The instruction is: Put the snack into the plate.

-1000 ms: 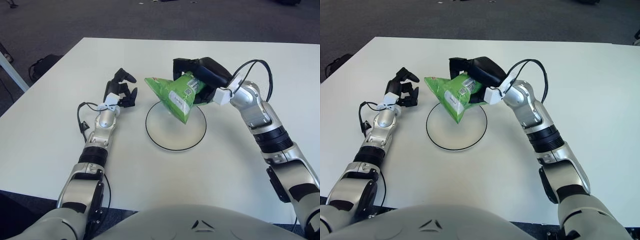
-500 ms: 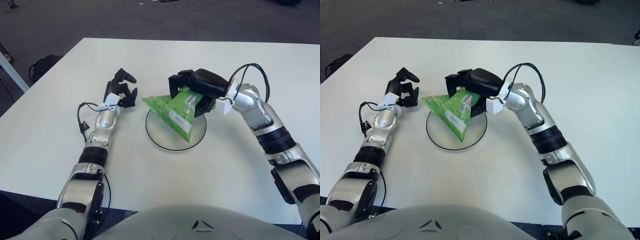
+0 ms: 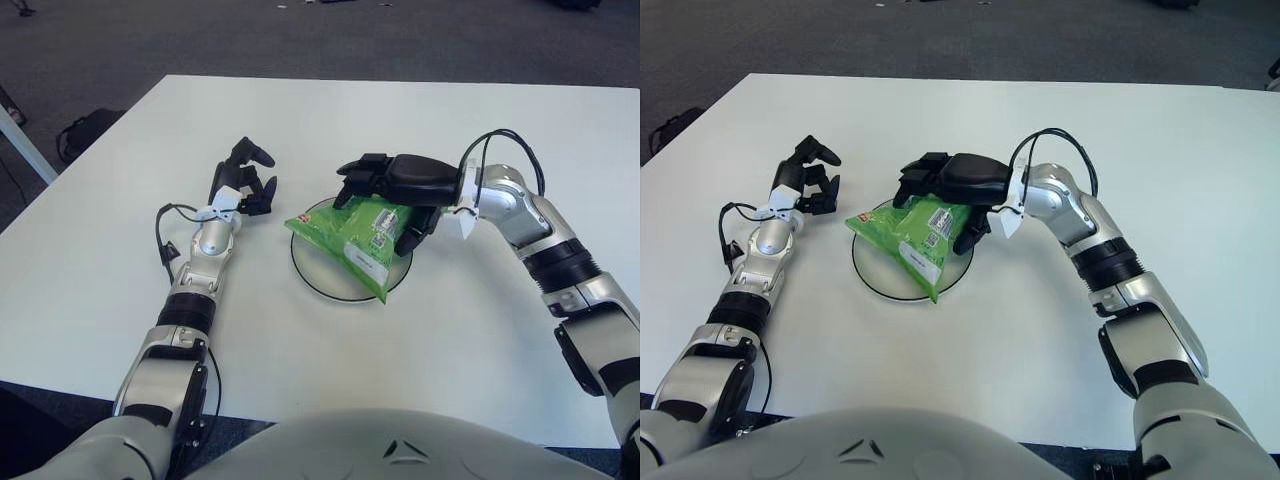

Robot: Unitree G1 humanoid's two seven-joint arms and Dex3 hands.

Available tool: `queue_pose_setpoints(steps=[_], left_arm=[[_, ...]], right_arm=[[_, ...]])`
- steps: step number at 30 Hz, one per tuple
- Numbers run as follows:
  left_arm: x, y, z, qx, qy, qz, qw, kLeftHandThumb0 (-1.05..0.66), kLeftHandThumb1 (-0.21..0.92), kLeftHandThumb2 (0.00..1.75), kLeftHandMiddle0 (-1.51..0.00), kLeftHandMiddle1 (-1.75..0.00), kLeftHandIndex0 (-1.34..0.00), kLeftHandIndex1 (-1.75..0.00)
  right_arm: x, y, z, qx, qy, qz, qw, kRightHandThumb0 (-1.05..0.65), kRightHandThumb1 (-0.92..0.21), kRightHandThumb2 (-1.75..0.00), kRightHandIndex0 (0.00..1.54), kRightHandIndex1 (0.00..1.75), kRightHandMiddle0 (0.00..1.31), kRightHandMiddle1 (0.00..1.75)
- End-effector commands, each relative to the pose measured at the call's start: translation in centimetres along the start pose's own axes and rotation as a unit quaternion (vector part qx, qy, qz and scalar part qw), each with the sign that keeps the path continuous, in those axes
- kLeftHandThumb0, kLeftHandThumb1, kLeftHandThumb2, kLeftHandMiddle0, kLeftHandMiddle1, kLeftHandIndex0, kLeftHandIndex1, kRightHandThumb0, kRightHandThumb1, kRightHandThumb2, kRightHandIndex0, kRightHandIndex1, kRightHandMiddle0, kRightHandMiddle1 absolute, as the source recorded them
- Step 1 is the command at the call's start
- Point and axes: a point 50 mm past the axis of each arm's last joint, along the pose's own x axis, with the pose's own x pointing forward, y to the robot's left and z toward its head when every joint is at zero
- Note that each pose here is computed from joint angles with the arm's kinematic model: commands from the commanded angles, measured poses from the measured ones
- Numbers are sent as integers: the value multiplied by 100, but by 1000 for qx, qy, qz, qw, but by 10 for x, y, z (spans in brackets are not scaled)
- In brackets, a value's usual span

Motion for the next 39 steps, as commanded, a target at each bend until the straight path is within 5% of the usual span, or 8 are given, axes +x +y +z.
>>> queue_pose_setpoints(steps=[1, 10, 18, 30, 32, 34, 39], left_arm=[[-50, -15, -47, -5, 112, -17, 994, -42, 50, 108, -99, -175, -46, -175], [-50, -15, -48, -8, 114, -15, 993, -42, 50, 108, -100, -175, -47, -175], [-49, -15, -49, -11, 113, -17, 993, -42, 50, 108, -103, -175, -47, -175], [-48, -15, -51, 3, 112, -15, 994, -42, 49, 110, -105, -175, -47, -175], [-48, -15, -51, 4, 114, -15, 993, -42, 49, 110, -105, -175, -47, -175], [-48, -15, -51, 4, 115, -15, 993, -42, 49, 110, -105, -175, -47, -175], [-48, -15, -52, 2, 118, -16, 993, -42, 49, 110, -105, -175, -47, -175]], right_arm=[[-1, -6, -3, -7, -1, 27, 1000, -79, -52, -55, 0, 0, 0, 47], [-2, -16, -10, 18, 2, 62, 998, -80, -55, -49, 0, 0, 0, 38], [-13, -52, -36, 48, 33, 97, 994, -90, -61, -44, 0, 0, 0, 5], [-56, -78, -76, 309, 18, 33, 950, -90, -55, -46, 0, 0, 0, 0], [-62, -66, -85, 379, 14, 8, 925, -90, -55, -47, 0, 0, 0, 0], [-71, -59, -93, 480, 2, -23, 877, -91, -55, -48, 0, 0, 1, 1], [-77, -82, -97, 605, 6, -7, 796, -94, -59, -51, 0, 0, 2, 2]])
